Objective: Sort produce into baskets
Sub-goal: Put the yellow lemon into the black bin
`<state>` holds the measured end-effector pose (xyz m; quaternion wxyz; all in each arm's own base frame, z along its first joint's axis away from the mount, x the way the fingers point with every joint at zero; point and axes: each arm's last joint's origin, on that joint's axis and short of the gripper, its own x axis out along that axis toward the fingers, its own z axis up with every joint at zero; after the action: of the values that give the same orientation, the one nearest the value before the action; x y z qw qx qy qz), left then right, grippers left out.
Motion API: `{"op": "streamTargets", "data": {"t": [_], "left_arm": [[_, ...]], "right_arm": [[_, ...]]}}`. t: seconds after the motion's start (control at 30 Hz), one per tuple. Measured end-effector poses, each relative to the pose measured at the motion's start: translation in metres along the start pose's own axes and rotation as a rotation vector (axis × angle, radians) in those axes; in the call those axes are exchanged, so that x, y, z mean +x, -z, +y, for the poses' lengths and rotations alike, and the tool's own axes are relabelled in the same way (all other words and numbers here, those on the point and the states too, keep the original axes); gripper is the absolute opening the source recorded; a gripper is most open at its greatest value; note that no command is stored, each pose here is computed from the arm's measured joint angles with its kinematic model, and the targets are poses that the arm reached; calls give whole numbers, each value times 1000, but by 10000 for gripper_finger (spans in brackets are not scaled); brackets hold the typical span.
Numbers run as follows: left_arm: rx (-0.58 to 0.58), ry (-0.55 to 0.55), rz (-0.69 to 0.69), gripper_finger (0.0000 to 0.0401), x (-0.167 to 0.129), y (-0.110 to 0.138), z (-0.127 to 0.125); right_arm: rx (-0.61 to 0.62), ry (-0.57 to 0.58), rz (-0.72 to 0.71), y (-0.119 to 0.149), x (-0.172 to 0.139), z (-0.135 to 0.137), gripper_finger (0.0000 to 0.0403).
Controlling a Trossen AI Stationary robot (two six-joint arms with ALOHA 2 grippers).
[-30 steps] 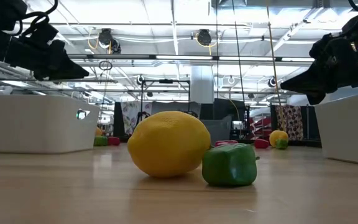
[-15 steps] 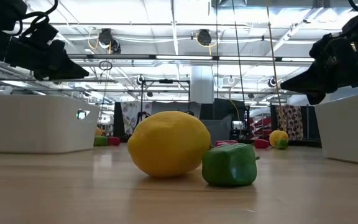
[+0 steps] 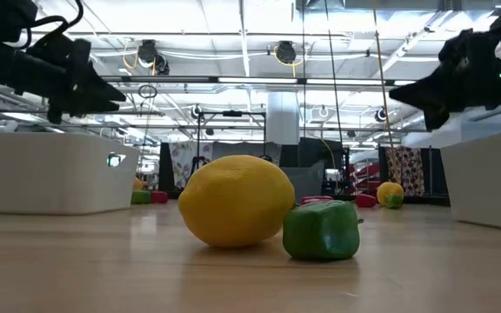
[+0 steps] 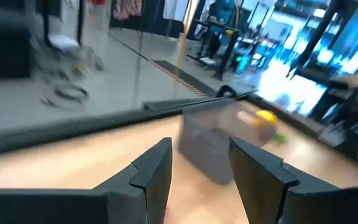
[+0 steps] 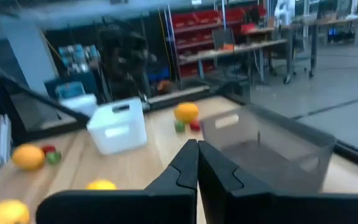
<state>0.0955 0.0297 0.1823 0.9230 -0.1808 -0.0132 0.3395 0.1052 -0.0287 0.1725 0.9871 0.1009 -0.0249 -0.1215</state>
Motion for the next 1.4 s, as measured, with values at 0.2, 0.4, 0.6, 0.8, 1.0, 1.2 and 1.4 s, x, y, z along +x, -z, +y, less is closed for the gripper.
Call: {"op": "streamTargets", "data": {"t": [0.2, 0.4, 0.6, 0.8, 1.0, 1.2, 1.4], "left_arm": [[-33, 18, 1, 166, 0, 0, -1], [-22, 48, -58, 166, 0, -7, -3], [59, 370, -144, 166, -3, -22, -18], [82, 499, -57, 166, 2, -32, -32], [110, 542, 20, 166, 16, -52, -58], [177, 585, 134, 166, 41, -61, -96], [228, 635, 272, 166, 66, -62, -147]], "right_arm": [[-10, -7, -131, -12, 0, 2, 0], [-36, -33, -357, -34, -2, 6, 0], [-33, -53, -387, -49, 5, 10, 6], [-13, -128, -283, -68, 30, 22, 34], [-66, -251, -92, -79, 65, 47, 67], [-144, -302, 91, -80, 92, 68, 93], [-164, -336, 262, -84, 100, 83, 107]]}}
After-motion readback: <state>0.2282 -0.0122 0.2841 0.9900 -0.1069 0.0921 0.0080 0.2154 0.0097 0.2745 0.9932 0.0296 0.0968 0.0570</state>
